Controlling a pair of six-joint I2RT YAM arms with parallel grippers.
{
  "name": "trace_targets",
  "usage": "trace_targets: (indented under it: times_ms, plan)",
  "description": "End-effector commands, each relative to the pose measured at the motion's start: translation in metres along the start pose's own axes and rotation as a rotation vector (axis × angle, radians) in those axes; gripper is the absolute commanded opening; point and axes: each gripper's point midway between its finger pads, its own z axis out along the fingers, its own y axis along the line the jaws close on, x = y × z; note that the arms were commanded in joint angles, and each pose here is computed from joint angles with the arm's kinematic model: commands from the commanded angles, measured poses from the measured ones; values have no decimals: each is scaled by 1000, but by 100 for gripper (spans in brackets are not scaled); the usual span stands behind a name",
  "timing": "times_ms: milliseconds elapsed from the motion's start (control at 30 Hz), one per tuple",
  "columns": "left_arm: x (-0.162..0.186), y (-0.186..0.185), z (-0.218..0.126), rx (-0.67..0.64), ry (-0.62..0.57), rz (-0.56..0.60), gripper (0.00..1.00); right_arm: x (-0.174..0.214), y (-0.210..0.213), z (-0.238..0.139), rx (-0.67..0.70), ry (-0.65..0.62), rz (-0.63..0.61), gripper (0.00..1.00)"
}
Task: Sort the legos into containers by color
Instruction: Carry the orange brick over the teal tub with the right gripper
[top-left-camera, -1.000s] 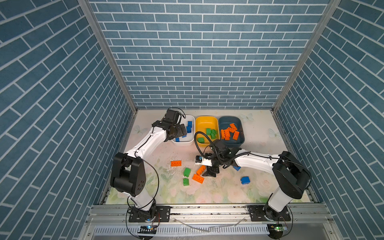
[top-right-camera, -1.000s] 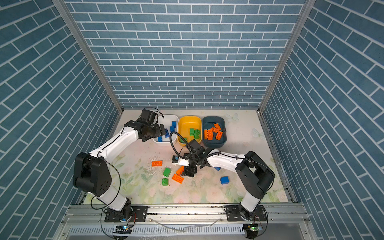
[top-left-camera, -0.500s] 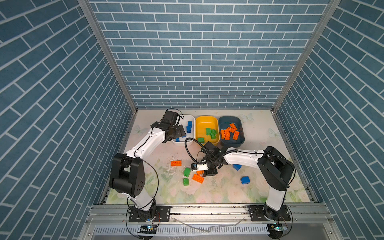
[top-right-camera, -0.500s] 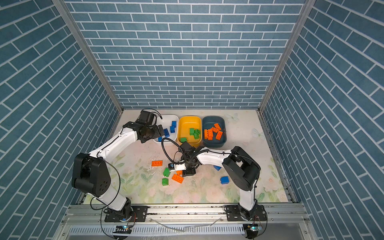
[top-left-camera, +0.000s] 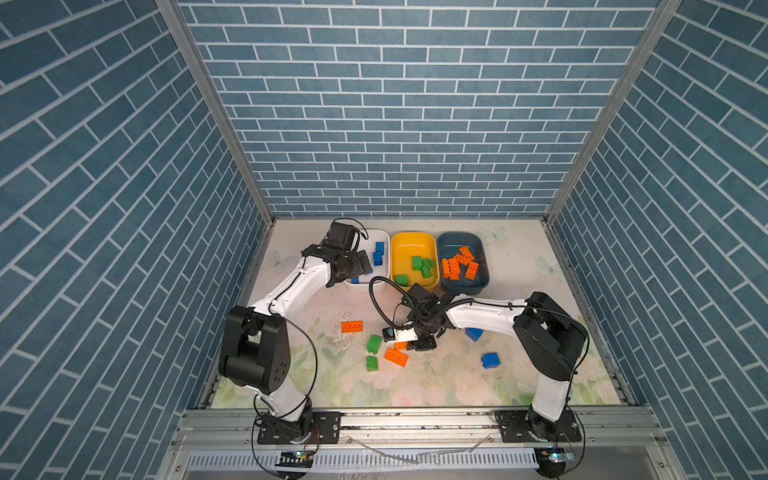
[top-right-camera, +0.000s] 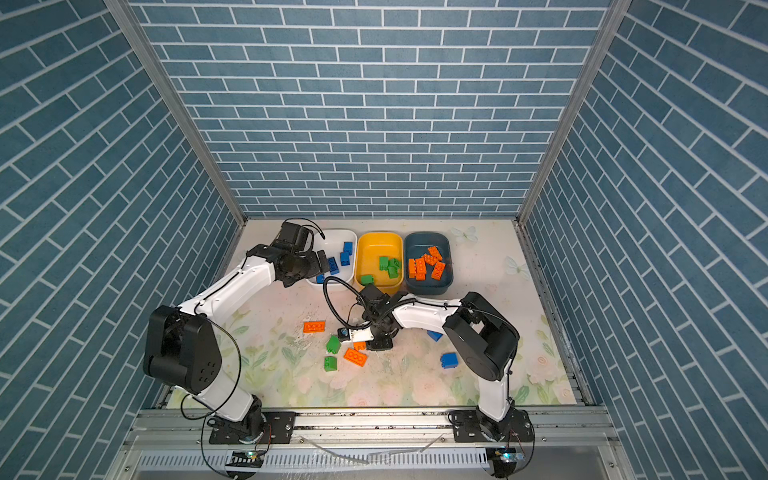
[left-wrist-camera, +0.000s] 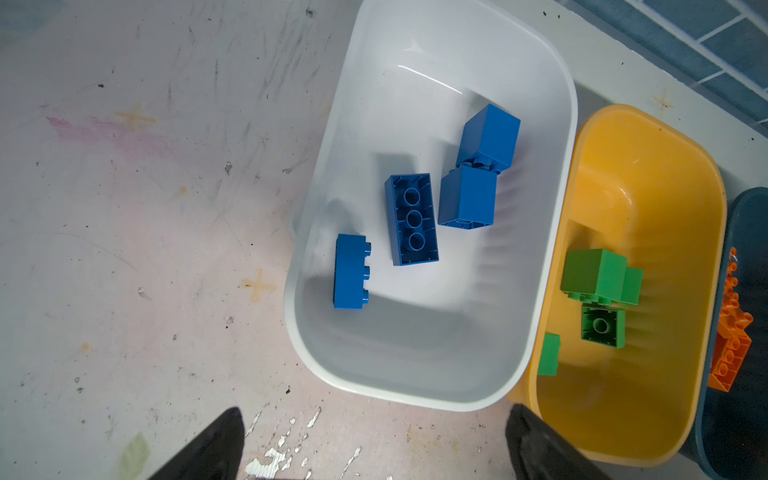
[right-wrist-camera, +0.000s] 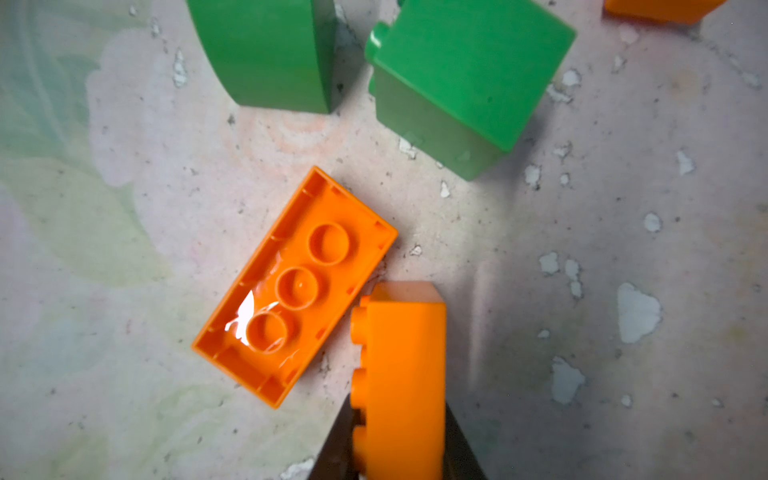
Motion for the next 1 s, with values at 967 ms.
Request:
trace_targets:
  times_ms: [967]
  plan:
    - [7, -19, -10, 133, 13, 50, 99, 167, -181, -197, 781, -487, 1336, 19]
